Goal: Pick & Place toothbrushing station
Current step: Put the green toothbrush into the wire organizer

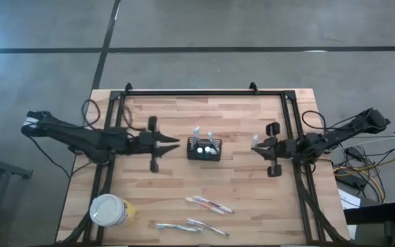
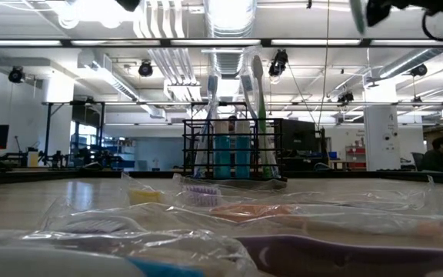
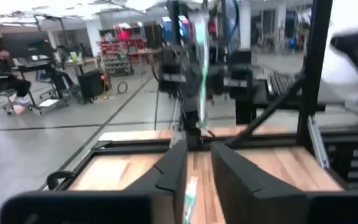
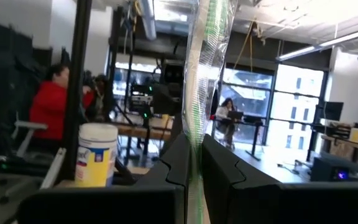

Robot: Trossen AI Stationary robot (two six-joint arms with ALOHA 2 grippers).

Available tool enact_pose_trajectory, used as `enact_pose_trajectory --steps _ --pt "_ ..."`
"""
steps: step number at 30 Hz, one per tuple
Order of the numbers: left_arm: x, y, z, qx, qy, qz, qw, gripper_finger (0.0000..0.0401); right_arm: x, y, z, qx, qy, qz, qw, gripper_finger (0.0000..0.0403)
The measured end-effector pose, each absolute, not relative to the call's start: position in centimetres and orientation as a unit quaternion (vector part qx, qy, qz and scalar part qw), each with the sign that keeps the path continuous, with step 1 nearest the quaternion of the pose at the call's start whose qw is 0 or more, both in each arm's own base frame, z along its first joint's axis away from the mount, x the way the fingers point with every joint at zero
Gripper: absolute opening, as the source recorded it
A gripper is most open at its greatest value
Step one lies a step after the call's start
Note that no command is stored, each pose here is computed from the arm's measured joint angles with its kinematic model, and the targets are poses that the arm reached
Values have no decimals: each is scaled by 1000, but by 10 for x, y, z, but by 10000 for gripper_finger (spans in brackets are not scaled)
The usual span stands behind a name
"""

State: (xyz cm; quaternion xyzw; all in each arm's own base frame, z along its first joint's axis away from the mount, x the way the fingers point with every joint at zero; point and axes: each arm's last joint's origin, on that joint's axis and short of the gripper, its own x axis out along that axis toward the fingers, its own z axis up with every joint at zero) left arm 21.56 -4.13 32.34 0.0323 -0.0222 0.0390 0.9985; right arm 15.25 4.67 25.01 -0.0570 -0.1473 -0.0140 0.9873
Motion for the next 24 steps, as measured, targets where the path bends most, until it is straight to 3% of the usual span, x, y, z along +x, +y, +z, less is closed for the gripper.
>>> enact_pose_trajectory --steps 10,17,24 --pt "253 -49 339 64 -55 -28 996 175 235 51 273 -92 -82 -8 992 18" --pt "265 -48 337 59 -48 -31 997 186 290 51 281 -113 -56 22 992 18" --pt "269 -45 334 56 -43 -24 997 188 318 45 287 -118 -38 12 992 18"
